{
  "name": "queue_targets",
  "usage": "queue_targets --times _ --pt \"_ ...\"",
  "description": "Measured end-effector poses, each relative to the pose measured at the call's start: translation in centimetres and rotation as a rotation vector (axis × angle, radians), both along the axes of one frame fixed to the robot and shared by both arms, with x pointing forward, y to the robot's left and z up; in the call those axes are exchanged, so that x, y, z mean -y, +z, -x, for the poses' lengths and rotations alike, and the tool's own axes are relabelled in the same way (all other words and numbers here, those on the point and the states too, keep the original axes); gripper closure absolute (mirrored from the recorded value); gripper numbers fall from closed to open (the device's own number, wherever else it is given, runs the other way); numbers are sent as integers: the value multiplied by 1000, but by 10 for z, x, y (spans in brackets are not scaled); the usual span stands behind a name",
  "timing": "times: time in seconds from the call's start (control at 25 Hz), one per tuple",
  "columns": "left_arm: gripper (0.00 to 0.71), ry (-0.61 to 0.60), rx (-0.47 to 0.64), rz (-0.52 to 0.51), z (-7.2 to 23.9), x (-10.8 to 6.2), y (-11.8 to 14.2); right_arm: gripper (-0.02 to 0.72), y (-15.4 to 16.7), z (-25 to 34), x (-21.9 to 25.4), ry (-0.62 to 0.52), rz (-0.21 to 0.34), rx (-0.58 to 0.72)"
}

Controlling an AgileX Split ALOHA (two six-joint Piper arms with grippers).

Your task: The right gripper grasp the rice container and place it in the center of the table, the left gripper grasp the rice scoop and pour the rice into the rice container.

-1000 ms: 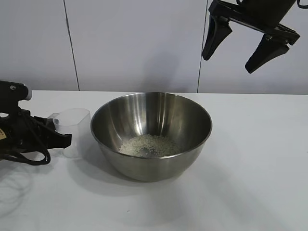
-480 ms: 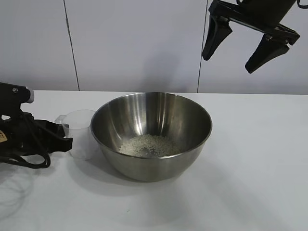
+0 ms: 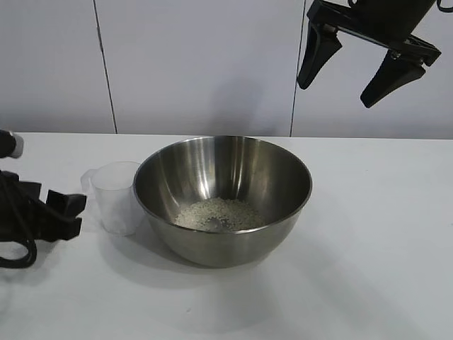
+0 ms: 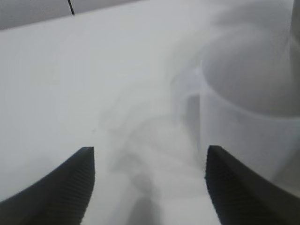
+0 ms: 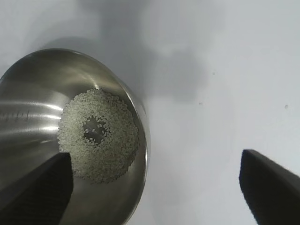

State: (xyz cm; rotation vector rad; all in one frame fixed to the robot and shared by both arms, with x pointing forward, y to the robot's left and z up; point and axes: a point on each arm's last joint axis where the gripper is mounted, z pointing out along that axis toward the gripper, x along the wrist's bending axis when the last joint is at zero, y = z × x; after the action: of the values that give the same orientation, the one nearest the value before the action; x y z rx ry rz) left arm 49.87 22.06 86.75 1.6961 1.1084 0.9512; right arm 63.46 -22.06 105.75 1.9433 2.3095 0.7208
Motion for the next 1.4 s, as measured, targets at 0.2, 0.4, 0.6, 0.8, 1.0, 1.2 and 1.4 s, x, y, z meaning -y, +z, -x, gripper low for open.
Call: queue_targets --times 0.2,0.4,0.6,0.8,1.0,1.2,1.4 --pt "44 1 142 52 2 -1 51 42 0 0 0 1 0 0" --pt "23 28 -114 142 4 2 97 42 0 0 0 2 1 -1" --pt "18 115 -478 64 -13 5 154 42 0 0 0 2 2 -1" --pt "17 141 -650 50 -31 13 200 42 0 0 0 -1 1 -1" --pt "17 80 -756 216 -53 36 211 42 0 0 0 -11 -3 -3" --pt "16 51 -808 358 -73 54 210 42 0 -1 0 -24 -4 1" --pt "16 78 -873 394 -84 59 195 26 0 -2 1 -49 -11 6"
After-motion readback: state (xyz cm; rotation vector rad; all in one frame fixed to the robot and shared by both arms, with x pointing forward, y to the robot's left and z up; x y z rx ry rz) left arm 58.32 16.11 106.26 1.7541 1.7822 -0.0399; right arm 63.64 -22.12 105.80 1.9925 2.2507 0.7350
